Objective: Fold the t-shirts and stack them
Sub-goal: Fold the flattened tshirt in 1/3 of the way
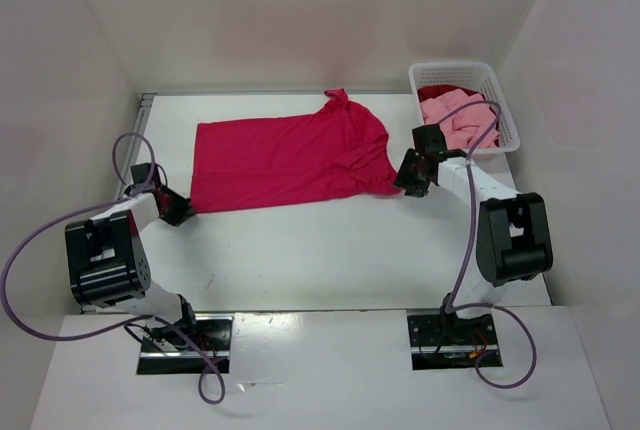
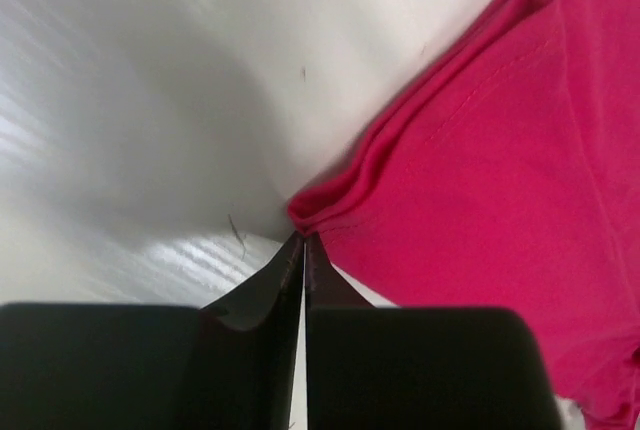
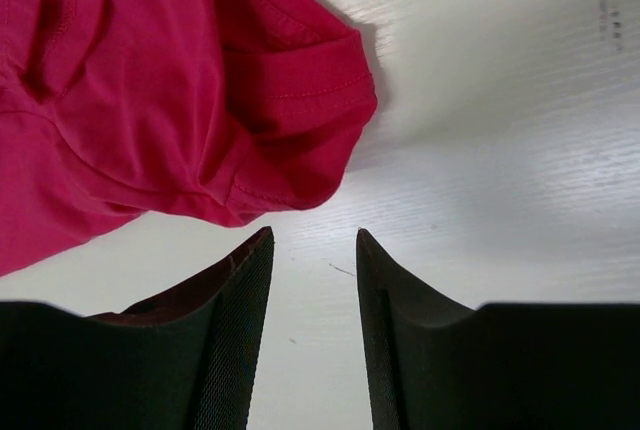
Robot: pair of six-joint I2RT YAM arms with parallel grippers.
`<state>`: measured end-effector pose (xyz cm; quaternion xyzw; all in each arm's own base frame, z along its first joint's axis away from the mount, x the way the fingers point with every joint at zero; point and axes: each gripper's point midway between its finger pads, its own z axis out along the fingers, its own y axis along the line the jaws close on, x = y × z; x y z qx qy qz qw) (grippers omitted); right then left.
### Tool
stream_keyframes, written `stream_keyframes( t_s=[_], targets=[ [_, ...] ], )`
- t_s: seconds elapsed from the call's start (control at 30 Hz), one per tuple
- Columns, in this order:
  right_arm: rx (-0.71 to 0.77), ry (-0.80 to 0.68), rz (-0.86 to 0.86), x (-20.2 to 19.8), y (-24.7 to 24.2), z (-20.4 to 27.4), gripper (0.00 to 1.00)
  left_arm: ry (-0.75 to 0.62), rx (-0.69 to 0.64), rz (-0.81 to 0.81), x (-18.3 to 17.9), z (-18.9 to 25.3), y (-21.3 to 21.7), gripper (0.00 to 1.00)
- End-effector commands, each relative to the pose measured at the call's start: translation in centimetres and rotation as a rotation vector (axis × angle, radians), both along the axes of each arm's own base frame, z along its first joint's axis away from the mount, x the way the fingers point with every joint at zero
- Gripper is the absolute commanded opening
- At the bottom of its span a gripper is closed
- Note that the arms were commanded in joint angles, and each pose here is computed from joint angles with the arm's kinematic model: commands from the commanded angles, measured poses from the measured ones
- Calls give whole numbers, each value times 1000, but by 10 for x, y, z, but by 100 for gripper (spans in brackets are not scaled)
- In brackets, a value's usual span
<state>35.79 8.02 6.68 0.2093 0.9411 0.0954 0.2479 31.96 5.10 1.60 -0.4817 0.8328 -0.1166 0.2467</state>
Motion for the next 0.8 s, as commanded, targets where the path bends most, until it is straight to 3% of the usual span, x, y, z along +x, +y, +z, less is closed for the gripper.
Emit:
stream_keyframes(
  t_s=[0.0,0.17,0.7,0.77],
  targets=[
    [54,-38,68,14,19,0,45,-27,69,24,17,9,26,2],
    [95,-31,189,9,52,2,50,20,99,63,10,2,61,0],
    [211,-29,333,15,91,0,51,-5,61,44,14,-1,55,0],
    [209,-6,330,17,92,-10,45,-5,61,44,14,-1,55,0]
  ],
)
